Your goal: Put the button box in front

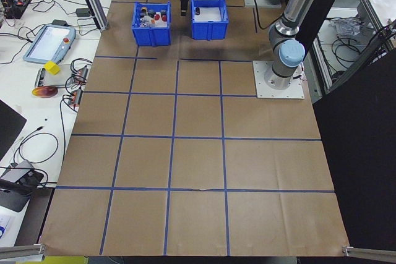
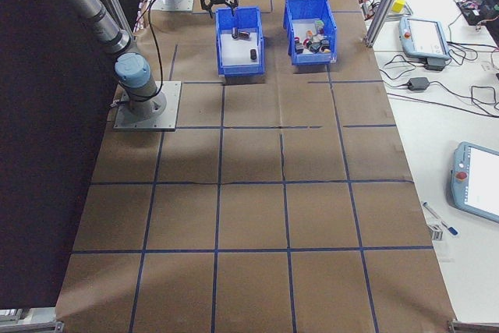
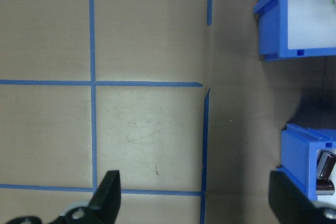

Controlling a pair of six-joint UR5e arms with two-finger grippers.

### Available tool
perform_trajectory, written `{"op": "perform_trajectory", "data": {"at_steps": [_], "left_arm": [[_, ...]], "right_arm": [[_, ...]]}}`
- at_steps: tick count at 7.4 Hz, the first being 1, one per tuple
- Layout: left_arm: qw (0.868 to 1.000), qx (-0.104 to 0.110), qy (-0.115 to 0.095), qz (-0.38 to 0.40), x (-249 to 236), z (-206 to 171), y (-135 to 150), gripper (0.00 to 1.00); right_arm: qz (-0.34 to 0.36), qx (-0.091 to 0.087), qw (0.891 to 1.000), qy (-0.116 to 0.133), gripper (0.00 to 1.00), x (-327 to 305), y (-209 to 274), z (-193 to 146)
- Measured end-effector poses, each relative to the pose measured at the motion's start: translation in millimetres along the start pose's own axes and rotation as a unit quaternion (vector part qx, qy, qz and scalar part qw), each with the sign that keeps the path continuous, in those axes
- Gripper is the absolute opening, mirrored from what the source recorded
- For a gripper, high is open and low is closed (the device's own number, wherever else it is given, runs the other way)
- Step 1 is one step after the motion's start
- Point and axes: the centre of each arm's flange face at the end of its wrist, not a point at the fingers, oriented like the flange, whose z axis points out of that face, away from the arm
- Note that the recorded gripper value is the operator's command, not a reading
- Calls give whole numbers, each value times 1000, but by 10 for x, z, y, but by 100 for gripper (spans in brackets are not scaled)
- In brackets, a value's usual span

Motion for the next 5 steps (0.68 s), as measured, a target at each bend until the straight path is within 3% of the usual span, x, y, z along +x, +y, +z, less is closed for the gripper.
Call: {"op": "perform_trajectory", "data": {"at_steps": [2,3,4,5], "left_arm": [[1000,-1,0,0,0,5,-1,99],[1000,-3,0,0,-1,14,0,99],[1000,-4,0,0,-2,22,3,99],[1000,-5,0,0,-3,23,3,99]], "right_arm": [[112,-3,994,11,100,622,565,-264],[182,-2,983,18,100,922,894,-344],[262,5,965,22,100,1149,1169,-414],[349,15,937,23,100,1301,1349,-468]]}}
